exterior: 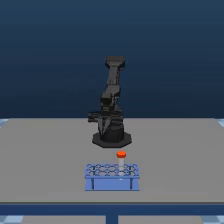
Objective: Pick up the centrifuge tube on the rack
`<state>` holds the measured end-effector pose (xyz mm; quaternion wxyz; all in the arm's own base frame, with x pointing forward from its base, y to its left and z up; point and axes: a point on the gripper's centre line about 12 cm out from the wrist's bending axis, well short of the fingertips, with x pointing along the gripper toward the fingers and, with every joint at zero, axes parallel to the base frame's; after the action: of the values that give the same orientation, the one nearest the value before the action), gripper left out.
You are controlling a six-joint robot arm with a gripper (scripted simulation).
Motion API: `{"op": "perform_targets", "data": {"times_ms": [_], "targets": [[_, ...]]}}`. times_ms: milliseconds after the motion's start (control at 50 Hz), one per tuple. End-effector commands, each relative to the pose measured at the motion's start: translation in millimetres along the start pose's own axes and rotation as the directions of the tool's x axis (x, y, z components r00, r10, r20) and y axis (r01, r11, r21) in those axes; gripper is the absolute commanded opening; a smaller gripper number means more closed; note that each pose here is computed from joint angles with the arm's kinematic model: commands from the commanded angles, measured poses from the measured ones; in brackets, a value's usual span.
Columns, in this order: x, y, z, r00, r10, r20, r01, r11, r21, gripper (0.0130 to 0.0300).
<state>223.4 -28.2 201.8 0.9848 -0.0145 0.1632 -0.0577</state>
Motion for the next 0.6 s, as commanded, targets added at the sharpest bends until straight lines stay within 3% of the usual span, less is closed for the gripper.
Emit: {"op": "perform_targets", "data": {"times_ms": [20,600], "targets": [[0.0,0.0,0.0,1.0000,0.000,0.000,0.000,1.00000,0.000,0.0300],[0.4,0.4,0.2,1.0000,0.001,-0.001,-0.001,1.00000,0.000,0.0300]]}}
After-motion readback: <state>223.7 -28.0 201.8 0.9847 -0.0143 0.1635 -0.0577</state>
